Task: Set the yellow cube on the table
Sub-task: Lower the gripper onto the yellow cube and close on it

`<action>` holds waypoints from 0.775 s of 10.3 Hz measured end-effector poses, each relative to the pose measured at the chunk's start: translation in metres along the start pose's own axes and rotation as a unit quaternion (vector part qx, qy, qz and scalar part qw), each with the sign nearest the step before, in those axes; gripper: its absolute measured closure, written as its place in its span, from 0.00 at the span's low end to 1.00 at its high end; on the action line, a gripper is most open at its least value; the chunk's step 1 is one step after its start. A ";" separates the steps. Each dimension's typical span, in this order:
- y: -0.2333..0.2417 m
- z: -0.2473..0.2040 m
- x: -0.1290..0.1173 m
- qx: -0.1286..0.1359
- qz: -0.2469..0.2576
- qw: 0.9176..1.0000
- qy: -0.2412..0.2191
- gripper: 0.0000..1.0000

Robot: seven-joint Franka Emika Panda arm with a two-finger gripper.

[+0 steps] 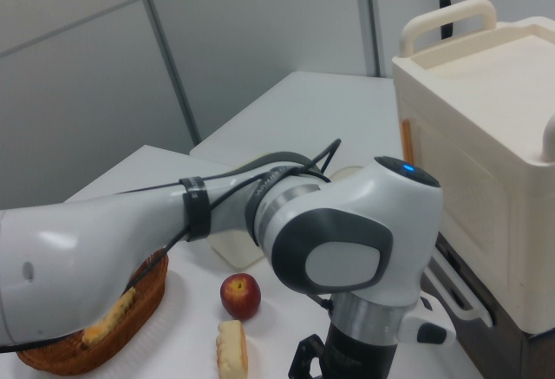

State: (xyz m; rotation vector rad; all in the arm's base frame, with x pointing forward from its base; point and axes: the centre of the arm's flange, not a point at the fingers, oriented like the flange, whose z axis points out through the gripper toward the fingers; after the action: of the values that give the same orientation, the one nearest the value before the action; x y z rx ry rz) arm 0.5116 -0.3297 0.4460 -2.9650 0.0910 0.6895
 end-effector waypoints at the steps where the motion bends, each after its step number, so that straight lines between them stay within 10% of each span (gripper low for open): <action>1: -0.001 0.006 0.006 0.000 -0.001 1.000 -0.007 0.00; 8: -0.027 0.036 0.045 -0.060 0.021 0.996 -0.065 0.00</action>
State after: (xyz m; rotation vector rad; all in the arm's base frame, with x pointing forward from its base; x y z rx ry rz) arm 0.5383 -0.3006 0.3960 -3.0279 0.1060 0.9239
